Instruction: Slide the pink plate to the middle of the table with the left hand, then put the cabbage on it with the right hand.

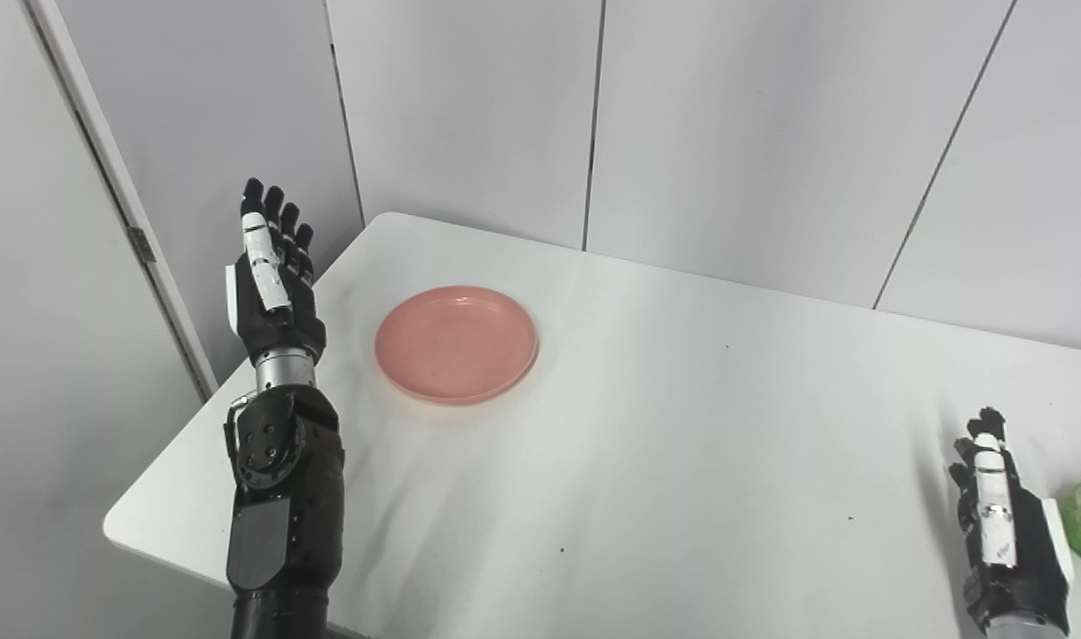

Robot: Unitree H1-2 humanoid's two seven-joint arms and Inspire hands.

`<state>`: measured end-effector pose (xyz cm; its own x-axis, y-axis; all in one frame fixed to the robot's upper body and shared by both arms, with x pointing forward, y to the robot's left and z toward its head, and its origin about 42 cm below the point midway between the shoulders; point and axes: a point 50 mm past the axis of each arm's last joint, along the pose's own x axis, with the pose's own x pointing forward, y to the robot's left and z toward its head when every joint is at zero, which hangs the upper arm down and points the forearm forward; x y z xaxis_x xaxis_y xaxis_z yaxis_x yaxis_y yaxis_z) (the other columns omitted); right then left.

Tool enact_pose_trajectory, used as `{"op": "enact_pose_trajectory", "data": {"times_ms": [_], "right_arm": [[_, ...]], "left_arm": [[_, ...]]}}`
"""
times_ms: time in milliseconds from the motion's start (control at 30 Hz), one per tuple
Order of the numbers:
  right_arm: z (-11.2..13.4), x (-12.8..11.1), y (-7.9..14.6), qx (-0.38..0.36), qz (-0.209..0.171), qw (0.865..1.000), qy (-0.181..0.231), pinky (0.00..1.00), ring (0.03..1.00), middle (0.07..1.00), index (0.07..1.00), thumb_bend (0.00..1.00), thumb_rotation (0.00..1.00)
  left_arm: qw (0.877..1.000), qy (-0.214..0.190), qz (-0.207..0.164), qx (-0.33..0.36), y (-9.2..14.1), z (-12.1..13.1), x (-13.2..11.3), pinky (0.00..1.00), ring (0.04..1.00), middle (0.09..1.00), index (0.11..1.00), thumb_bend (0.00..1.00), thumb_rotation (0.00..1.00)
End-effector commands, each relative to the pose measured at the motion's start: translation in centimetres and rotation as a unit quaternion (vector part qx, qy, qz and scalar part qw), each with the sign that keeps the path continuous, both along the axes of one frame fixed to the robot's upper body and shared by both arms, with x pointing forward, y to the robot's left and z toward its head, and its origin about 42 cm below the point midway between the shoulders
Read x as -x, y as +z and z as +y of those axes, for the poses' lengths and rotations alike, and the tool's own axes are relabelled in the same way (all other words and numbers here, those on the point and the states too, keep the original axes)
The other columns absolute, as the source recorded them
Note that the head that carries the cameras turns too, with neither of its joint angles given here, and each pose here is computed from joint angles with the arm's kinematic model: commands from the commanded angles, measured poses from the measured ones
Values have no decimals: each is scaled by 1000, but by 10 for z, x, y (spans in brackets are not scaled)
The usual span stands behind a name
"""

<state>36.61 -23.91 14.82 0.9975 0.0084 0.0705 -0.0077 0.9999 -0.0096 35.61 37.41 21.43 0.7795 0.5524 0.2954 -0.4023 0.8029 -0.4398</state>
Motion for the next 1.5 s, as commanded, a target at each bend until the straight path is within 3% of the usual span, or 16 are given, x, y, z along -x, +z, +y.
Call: {"op": "enact_pose_trajectory", "data": {"times_ms": [0,433,1467], "right_arm": [[2,-5,19,-1,-26,1000,5,1000,1000,1000,1000,98,1000],[3,-5,21,3,-27,1000,9,1000,1000,1000,1000,94,1000],[7,-3,25,-5,-28,1000,6,1000,1000,1000,1000,108,1000]], "left_arm": [[1000,0,-24,-9,18,6,-8,1000,1000,1000,1000,430,1000],[1000,-4,-8,22,3,15,-18,1000,1000,1000,979,430,1000],[994,-20,77,80,-53,28,-45,1000,995,990,981,426,1000]]}}
